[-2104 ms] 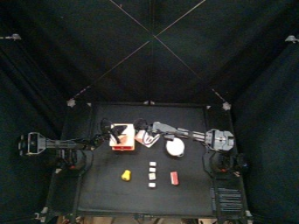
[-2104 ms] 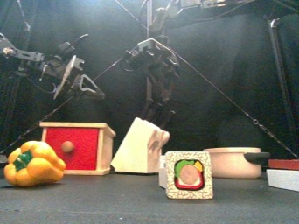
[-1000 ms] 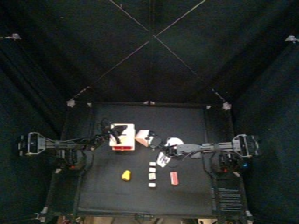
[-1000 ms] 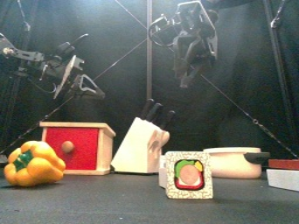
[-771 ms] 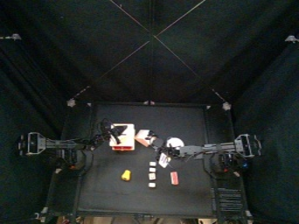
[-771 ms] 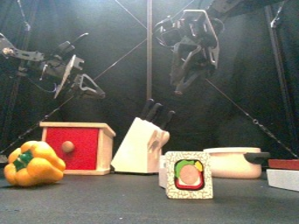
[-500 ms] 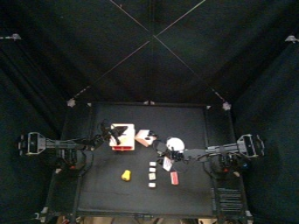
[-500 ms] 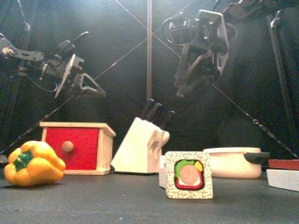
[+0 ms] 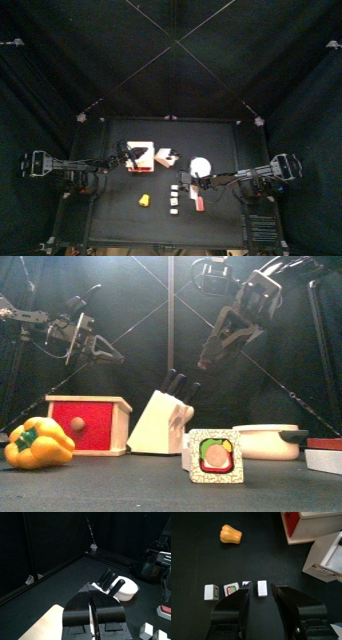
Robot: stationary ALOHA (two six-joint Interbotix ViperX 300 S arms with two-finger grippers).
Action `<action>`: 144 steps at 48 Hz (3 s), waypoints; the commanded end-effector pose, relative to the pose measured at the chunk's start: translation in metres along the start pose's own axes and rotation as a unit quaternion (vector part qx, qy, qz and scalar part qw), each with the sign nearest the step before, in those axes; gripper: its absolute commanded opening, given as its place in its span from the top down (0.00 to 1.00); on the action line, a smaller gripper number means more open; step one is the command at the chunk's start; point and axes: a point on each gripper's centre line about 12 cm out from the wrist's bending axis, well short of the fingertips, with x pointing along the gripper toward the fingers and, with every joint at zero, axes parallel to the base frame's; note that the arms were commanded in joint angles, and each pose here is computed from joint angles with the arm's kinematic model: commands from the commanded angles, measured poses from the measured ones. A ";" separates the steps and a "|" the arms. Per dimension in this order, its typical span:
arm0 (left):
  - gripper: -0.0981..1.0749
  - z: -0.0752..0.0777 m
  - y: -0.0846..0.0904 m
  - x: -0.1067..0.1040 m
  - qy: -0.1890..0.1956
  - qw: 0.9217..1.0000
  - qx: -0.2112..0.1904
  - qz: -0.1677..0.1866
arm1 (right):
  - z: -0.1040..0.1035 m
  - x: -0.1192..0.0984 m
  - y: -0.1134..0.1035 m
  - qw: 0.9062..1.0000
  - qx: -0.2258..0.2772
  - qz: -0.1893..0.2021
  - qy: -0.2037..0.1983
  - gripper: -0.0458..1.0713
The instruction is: Grab sushi piece from table
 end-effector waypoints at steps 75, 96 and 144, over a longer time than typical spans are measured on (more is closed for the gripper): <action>0.73 -0.002 -0.008 -0.004 0.002 1.000 0.011 -0.021 | -0.026 0.070 -0.014 0.997 0.003 -0.024 0.076 0.27; 0.73 -0.002 -0.008 -0.004 0.002 1.000 0.011 -0.020 | -0.031 0.076 -0.017 0.996 0.005 -0.027 0.087 0.27; 0.73 -0.003 -0.007 -0.004 0.003 1.000 0.011 -0.020 | -0.036 0.087 -0.020 0.993 0.001 -0.040 0.110 0.29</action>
